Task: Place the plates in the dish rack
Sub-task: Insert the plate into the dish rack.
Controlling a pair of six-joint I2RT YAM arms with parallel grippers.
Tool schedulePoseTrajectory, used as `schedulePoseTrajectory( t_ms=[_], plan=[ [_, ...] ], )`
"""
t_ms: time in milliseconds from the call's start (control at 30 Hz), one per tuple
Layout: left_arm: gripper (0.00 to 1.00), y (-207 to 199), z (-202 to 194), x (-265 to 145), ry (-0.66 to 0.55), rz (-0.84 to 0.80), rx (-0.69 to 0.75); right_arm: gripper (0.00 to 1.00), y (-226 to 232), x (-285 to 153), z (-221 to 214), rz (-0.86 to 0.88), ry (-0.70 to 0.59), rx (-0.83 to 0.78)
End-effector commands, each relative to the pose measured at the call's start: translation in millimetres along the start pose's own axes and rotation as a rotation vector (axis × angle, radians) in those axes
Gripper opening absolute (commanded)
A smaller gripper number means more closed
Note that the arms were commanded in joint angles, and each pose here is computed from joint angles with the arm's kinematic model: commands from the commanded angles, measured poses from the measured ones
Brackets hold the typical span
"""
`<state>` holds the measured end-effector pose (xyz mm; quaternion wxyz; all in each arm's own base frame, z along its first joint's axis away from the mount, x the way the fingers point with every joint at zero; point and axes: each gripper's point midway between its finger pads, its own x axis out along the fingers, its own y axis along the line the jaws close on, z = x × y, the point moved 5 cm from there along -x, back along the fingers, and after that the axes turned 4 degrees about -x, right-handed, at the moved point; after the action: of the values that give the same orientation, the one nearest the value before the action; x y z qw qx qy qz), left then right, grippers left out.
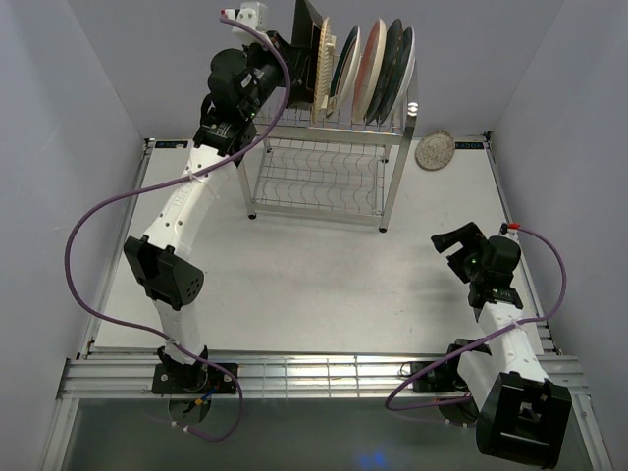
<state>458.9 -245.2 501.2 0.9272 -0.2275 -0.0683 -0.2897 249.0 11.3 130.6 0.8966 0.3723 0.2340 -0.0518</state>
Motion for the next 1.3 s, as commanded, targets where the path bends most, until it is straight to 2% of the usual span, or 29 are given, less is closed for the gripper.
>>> schedulePoseTrajectory(
  t_ms=[0, 267, 467, 500, 633, 833, 933, 967, 1000, 1267],
  plan=[
    [0.0, -46, 74, -11, -0.259, -0.07, 0.067, 0.89, 5, -1, 6, 0.034, -0.04, -0.035],
    [0.0, -59, 71, -13, -0.284, -0.018, 0.085, 0.9, 5, -1, 5, 0.038, -0.035, -0.036],
    [0.01, -53, 67, -17, -0.283, 0.011, 0.091, 0.9, 5, -1, 5, 0.038, -0.035, -0.036],
    [0.08, -53, 67, -18, -0.287, 0.014, 0.094, 0.9, 5, -1, 4, 0.04, -0.033, -0.036],
    [0.2, -50, 62, -18, -0.276, 0.021, 0.099, 0.9, 5, -1, 4, 0.04, -0.032, -0.036],
    [0.25, -49, 62, -20, -0.278, 0.027, 0.106, 0.9, 5, -1, 4, 0.04, -0.032, -0.036],
    [0.37, -49, 64, -22, -0.281, 0.031, 0.119, 0.9, 5, -1, 4, 0.041, -0.033, -0.038],
    [0.49, -49, 65, -23, -0.283, 0.031, 0.119, 0.89, 5, -2, 5, 0.041, -0.036, -0.04],
    [0.54, -50, 67, -24, -0.288, 0.031, 0.124, 0.9, 5, -2, 5, 0.041, -0.036, -0.04],
    [0.71, -51, 82, -40, -0.305, 0.042, 0.163, 0.9, 6, -2, 7, 0.049, -0.044, -0.089]
  ],
)
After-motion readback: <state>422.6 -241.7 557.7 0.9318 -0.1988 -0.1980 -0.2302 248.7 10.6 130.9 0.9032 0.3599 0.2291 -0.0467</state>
